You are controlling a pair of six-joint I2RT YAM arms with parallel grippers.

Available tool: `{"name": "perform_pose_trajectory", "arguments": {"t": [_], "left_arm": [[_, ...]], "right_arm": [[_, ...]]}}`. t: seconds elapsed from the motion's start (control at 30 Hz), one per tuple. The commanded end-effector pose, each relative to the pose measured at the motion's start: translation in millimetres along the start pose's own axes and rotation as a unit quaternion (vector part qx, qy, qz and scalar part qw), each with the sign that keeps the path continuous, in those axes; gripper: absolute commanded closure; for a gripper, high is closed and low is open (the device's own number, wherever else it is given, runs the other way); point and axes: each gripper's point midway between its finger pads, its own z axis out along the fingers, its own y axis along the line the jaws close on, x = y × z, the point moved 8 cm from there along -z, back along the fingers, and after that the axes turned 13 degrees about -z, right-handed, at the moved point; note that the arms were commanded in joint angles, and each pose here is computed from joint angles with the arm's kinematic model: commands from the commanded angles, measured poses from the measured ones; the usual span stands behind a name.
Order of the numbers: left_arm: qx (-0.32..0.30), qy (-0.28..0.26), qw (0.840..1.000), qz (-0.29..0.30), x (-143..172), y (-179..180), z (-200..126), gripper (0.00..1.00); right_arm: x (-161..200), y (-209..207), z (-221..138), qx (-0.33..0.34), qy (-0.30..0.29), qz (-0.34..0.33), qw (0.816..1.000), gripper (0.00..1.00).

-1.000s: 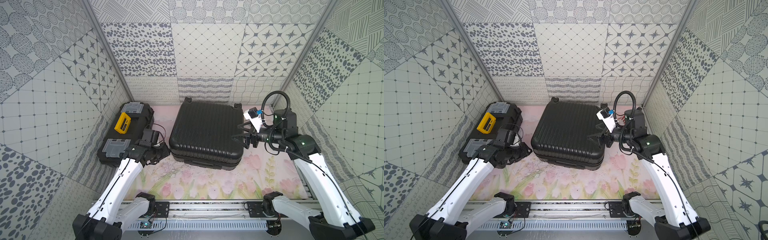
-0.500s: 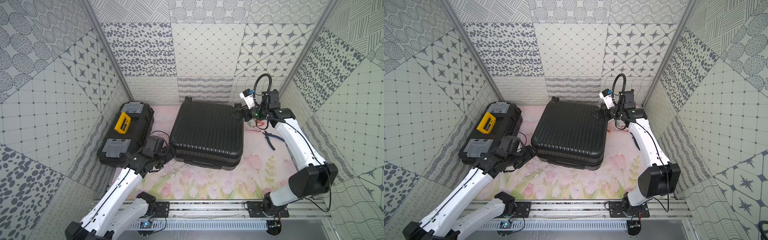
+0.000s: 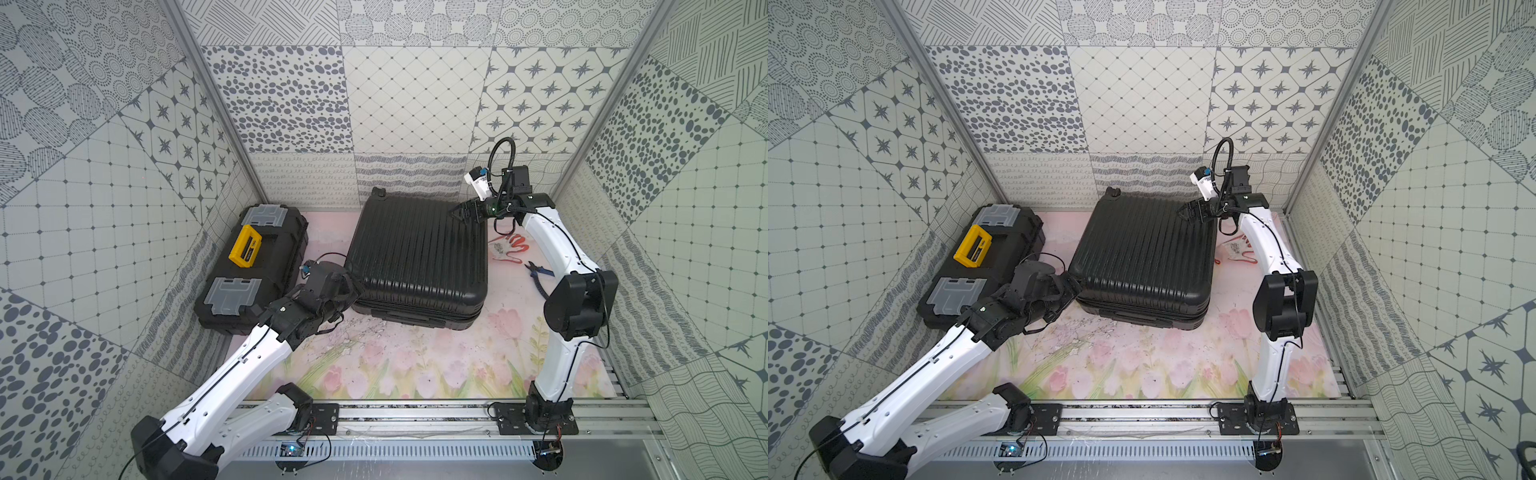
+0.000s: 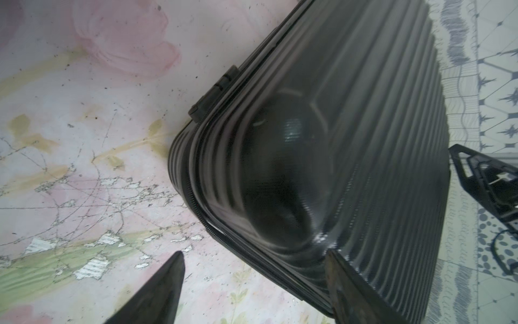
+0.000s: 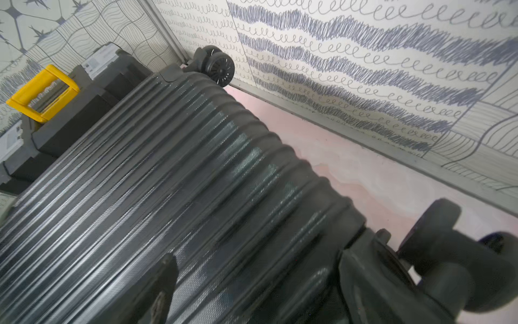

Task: Close the suitcase zippers
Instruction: Adjust the suitcase at the center of the board.

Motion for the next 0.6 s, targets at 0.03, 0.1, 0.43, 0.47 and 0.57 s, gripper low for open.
{"name": "perform_pose_trajectory", "arguments": {"t": [0.03,0.1,0.43,0.47,0.57], "left_arm": [[0.050,-0.042,0.997,-0.036,-10,-25,-5,0.21],[0.036,-0.038,0.998,-0.037,-8,-23,2,0.21],[0.021,-0.015,0.999,-0.022,-2,-40,46,0.19],[0.014,-0.015,1.000,-0.019,-3,-38,49,0.19],[0.003,-0.016,1.000,-0.021,-7,-32,56,0.19]], "right_arm": [[9,-17,13,0.014,0.036,-0.007,0.999,0.06],[10,-22,18,0.017,0.046,-0.012,0.999,0.05],[38,-15,25,-0.049,0.121,-0.008,0.991,0.03],[43,-10,23,-0.055,0.141,-0.012,0.988,0.03],[59,-3,17,-0.073,0.176,-0.005,0.982,0.03]]}}
